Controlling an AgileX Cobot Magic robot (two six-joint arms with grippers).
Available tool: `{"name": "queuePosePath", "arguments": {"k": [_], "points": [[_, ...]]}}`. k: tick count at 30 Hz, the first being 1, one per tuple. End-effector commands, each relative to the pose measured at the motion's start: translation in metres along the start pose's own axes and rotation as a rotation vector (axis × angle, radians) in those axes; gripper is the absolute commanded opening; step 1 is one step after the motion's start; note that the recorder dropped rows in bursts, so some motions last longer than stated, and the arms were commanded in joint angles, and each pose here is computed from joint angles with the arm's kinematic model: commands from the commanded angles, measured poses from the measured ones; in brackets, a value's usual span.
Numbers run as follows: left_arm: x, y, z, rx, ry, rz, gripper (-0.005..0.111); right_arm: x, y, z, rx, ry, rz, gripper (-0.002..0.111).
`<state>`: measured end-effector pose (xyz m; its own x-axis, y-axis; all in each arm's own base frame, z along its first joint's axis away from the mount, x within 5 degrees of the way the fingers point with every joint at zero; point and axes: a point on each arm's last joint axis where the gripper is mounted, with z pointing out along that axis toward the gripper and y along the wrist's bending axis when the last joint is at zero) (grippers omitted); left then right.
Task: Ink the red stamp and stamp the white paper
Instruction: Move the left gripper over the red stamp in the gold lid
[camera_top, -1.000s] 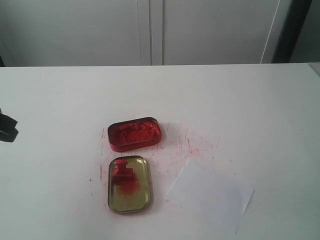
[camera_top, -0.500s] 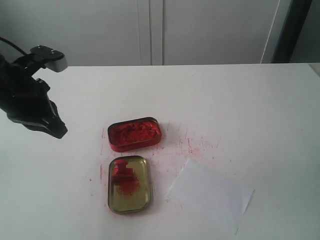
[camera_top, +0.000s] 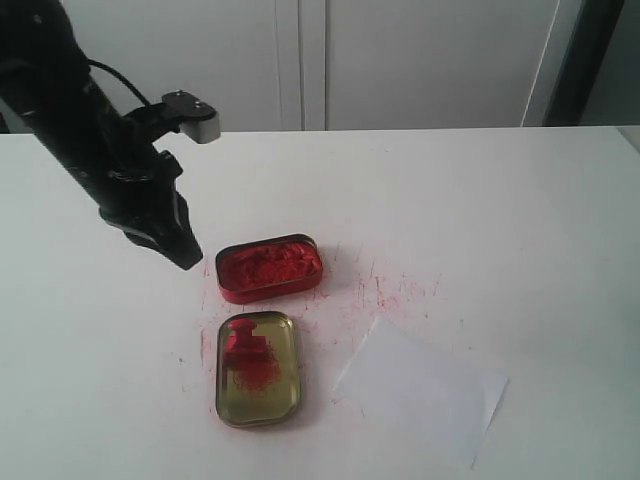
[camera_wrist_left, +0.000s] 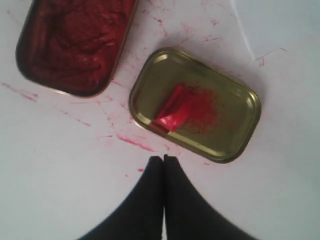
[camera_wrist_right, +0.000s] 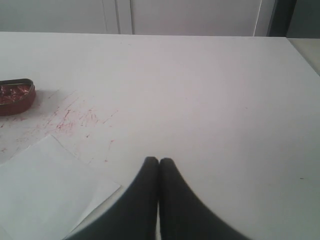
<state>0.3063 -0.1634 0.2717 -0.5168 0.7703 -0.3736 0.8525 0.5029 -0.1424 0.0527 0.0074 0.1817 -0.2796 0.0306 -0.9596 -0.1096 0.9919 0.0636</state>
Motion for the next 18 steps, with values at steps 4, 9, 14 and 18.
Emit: {"name": "queuePosePath", "arguments": {"k": [4,9,14,18], "points": [[-0.025,-0.026,0.021,0.058,0.099,0.203,0.0,0.0,0.0,0.0,0.006,-0.016,0.004,0.0],[-0.031,-0.043,0.036,0.038,0.219,0.314,0.0,0.0,0.0,0.0,0.006,-0.016,0.004,0.0],[-0.035,-0.054,0.048,0.018,0.269,0.401,0.0,0.0,0.0,0.0,0.006,-0.016,0.004,0.0],[-0.035,-0.053,0.056,0.014,0.3,0.43,0.0,0.0,0.0,0.0,0.006,-0.016,0.004,0.0]]}}
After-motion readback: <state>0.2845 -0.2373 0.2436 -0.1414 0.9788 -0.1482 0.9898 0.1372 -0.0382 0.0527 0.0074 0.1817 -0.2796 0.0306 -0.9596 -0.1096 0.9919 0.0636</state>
